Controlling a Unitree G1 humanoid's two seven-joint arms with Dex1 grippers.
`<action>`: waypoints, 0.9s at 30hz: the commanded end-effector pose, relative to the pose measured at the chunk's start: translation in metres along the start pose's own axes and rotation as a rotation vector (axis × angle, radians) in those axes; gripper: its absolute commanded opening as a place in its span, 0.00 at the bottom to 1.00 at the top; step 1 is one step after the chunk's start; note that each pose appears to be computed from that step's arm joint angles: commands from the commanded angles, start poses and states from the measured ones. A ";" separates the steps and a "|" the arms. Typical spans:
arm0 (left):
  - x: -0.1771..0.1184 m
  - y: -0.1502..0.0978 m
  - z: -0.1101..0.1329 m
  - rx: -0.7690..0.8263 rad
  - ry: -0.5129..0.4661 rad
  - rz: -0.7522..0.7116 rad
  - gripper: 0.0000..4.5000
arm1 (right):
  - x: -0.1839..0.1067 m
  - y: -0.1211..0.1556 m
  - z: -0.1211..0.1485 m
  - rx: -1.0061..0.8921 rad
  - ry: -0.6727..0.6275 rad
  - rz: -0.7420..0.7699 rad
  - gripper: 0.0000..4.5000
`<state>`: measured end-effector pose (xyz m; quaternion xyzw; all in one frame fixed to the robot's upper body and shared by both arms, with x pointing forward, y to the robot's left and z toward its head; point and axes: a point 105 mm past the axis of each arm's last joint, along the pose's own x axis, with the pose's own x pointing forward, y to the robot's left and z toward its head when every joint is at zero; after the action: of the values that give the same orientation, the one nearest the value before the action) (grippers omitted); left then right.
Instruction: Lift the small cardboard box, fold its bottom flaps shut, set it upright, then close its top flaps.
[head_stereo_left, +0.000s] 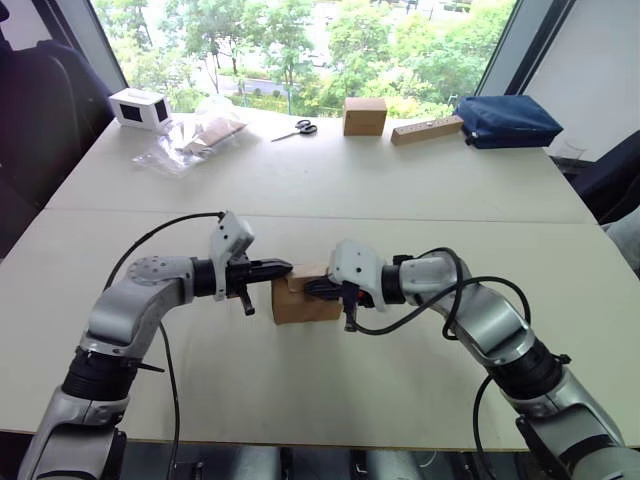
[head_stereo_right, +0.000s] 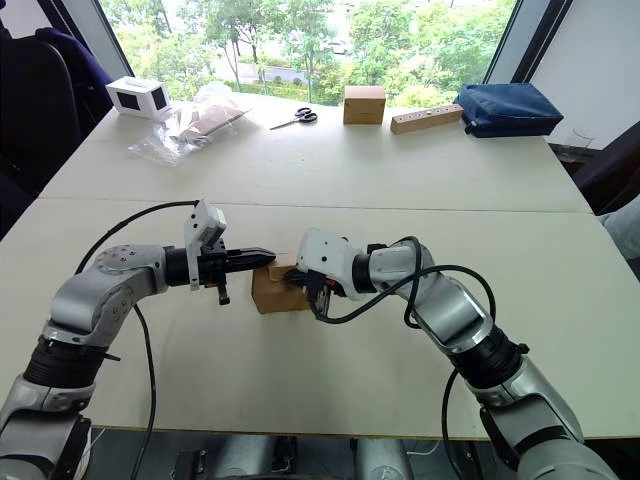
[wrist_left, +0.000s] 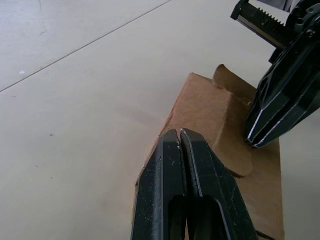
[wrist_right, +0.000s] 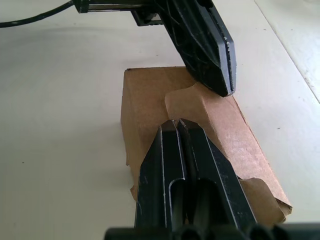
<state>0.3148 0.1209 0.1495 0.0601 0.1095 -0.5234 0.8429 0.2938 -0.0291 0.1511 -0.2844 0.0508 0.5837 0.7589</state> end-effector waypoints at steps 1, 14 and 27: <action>-0.002 -0.003 0.011 0.020 -0.037 -0.003 0.01 | 0.001 -0.010 0.000 -0.042 0.019 -0.049 0.00; 0.000 0.001 0.014 0.010 -0.053 0.017 0.01 | -0.002 -0.007 0.019 -0.002 -0.082 -0.021 0.00; 0.003 0.001 0.020 -0.013 -0.081 0.015 0.01 | -0.002 0.007 0.020 -0.013 -0.084 0.030 0.00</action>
<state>0.3230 0.1173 0.1574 0.0336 0.0967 -0.5088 0.8548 0.2806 -0.0212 0.1611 -0.2478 0.0368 0.6144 0.7482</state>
